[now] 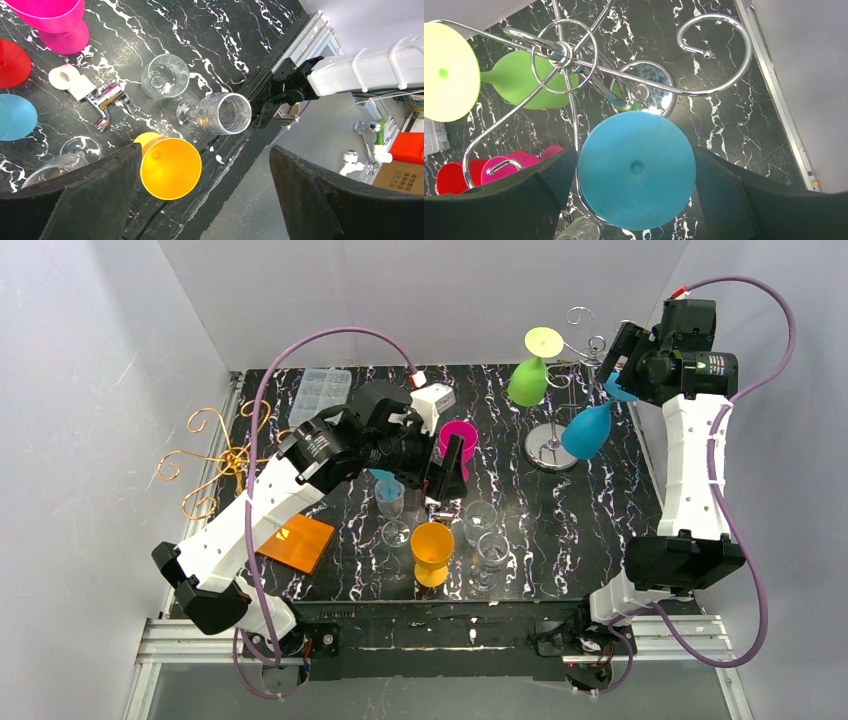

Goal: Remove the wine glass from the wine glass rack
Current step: Pick up the wine glass from the wine rack.

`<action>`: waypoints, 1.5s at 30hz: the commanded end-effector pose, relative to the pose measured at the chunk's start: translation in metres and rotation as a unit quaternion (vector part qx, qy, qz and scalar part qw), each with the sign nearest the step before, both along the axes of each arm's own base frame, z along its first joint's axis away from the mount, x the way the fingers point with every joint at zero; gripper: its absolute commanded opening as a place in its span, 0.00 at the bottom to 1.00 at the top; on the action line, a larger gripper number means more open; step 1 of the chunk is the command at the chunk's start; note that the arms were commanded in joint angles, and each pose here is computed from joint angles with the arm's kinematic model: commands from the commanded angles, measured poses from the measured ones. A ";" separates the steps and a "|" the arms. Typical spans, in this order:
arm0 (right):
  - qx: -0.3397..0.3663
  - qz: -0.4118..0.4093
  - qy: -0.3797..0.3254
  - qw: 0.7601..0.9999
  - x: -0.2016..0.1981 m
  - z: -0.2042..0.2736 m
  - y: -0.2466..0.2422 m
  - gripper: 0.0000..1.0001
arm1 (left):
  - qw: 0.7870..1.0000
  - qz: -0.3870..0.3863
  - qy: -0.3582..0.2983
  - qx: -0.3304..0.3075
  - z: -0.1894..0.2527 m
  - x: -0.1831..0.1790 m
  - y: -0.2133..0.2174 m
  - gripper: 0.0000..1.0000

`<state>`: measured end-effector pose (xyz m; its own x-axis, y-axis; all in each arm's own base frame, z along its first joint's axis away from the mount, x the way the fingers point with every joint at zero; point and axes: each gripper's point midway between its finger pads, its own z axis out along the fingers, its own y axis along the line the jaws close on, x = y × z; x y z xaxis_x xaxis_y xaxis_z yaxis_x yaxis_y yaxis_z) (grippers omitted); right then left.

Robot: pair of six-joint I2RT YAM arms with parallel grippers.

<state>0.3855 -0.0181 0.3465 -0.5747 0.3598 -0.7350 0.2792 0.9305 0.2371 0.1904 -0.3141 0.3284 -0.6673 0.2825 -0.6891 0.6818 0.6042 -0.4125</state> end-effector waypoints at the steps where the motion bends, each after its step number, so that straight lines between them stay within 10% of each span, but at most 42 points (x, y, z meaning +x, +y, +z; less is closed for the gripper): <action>1: -0.011 0.003 -0.010 1.000 0.003 0.009 -0.004 0.91 | 1.000 -0.005 -0.004 -0.016 0.011 -0.001 -0.002 0.98; 15: -0.010 -0.006 -0.028 1.000 0.000 0.027 -0.005 0.62 | 1.000 -0.004 -0.002 -0.016 0.011 -0.001 -0.001 0.98; 45: 0.016 0.025 -0.045 0.999 -0.028 0.046 0.012 0.51 | 1.000 -0.010 0.000 -0.022 0.014 -0.004 -0.002 0.98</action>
<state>0.3633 -0.0096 0.3715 -0.5705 0.3513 -0.7424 0.2387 0.9358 0.2594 0.1883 -0.3170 0.3280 -0.6767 0.2834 -0.6795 0.6803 0.5935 -0.4300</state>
